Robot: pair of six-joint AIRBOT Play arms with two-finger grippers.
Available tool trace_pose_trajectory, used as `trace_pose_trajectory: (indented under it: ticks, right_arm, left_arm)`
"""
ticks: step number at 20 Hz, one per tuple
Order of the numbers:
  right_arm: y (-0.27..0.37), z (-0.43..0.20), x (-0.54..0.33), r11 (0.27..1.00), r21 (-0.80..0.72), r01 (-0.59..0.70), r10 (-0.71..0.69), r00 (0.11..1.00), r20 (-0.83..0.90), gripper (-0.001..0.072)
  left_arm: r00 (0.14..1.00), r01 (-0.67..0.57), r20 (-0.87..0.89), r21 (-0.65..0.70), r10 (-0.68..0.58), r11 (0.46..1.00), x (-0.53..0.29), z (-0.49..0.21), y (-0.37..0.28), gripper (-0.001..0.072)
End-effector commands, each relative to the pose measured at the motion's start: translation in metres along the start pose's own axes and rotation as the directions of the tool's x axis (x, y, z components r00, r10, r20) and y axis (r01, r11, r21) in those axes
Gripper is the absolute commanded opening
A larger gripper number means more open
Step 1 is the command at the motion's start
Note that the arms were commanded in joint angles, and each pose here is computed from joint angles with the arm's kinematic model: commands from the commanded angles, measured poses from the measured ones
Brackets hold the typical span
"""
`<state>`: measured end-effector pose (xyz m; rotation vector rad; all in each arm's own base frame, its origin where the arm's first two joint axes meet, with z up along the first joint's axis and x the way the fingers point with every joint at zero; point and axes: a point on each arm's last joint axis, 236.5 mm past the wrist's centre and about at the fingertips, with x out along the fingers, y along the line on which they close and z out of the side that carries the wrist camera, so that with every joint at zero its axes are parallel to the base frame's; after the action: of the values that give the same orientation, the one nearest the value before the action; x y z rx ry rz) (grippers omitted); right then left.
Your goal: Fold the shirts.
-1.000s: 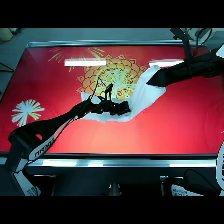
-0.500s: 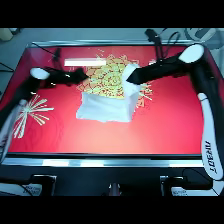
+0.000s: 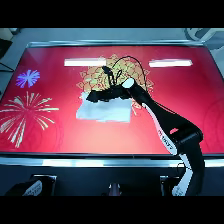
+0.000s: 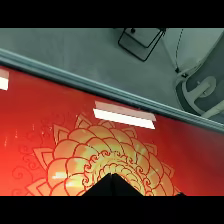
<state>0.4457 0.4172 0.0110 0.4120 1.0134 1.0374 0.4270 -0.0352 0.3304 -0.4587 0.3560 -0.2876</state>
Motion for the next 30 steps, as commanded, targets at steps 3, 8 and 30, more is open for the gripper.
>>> trace_pose_trajectory:
  ticks: [3,8,30]
  right_arm:
    - [-0.02,-0.004,-0.041,0.995,-0.097,0.027,-0.035,0.997,-0.075,0.0686]
    - [-0.155,-0.069,-0.228,0.878,-0.092,0.469,-0.462,0.784,-0.414,0.069]
    - [-0.12,-0.001,-0.191,0.991,0.114,0.075,-0.075,0.997,-0.002,0.0021]
  left_arm:
    - [0.998,-0.004,0.061,0.07,0.0,0.998,-0.032,0.014,-0.016,0.0025]
    - [1.0,-0.015,0.02,0.048,0.014,0.999,-0.022,-0.003,-0.004,0.0025]
    - [0.999,0.033,-0.04,0.051,-0.031,0.998,-0.014,-0.022,-0.021,0.0026]
